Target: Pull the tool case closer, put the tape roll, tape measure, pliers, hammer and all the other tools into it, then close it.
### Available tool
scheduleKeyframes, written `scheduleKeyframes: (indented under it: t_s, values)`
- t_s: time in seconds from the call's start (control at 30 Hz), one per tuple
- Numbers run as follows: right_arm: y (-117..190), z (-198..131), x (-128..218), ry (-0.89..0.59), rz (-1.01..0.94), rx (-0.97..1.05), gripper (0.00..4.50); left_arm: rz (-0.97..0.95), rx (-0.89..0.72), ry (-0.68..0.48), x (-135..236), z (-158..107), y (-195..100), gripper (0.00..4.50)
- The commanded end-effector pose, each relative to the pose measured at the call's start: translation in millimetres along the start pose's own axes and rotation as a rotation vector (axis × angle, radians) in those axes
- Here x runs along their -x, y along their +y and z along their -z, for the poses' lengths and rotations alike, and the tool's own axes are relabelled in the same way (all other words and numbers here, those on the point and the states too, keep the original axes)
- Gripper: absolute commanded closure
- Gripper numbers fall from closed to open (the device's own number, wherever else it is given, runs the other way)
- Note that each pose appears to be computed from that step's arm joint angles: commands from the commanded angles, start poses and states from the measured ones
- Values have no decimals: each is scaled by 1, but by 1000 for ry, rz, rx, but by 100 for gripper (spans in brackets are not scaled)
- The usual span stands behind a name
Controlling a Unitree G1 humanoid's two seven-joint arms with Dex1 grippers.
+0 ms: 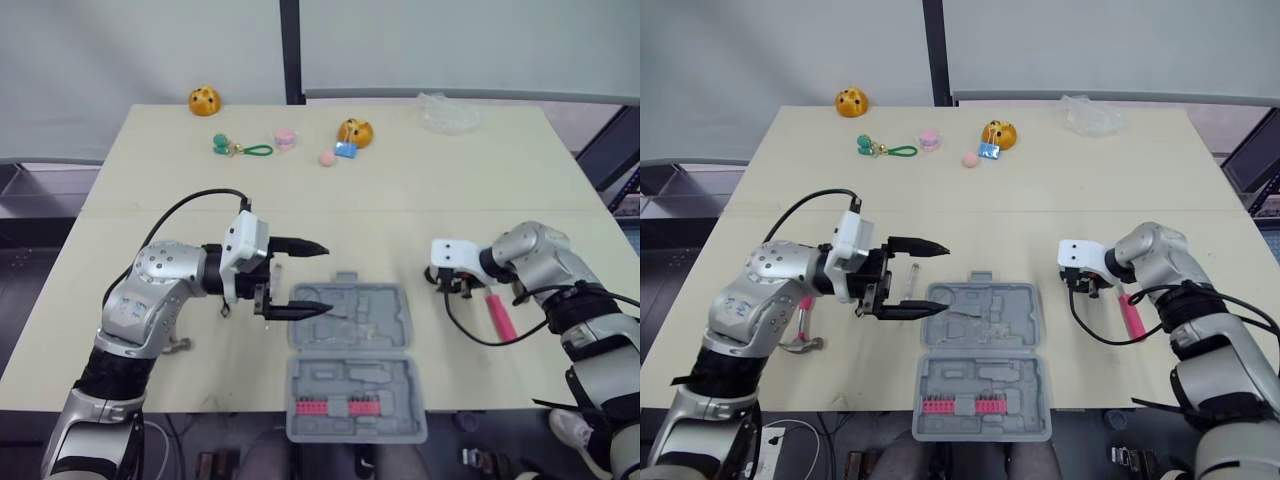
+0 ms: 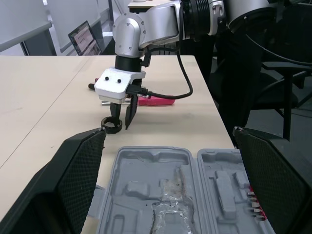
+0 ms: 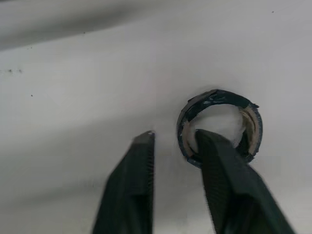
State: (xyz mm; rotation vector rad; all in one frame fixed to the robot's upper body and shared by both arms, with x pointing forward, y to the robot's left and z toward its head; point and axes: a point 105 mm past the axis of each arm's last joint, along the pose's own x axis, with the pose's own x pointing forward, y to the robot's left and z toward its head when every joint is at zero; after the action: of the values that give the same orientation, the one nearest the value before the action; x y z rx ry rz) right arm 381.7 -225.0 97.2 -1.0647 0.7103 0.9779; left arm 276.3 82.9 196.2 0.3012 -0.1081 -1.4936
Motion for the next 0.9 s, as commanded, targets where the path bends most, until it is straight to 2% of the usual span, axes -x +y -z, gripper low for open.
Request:
scheduleKeyframes:
  t_s: [0.03, 0.2, 0.37, 0.53, 0.63, 0.9]
  values:
    - [-12, -6, 14, -35, 61, 22, 448, -15, -31, -7, 2, -4, 1, 0]
    - [-2, -40, 43, -188, 22, 33, 448, -56, -25, 22, 17, 2, 4, 0]
    - [35, -115, 57, -421, -108, 41, 448, -97, 30, 148, 52, 26, -1, 0]
    - [71, -176, 39, -547, -220, 88, 448, -97, 53, 304, 83, 52, -13, 0]
    - [83, -204, 12, -556, -252, 111, 448, -127, 53, 360, 95, 59, -11, 0]
    - [89, -221, -24, -502, -237, 170, 448, -141, 38, 382, 96, 62, -10, 0]
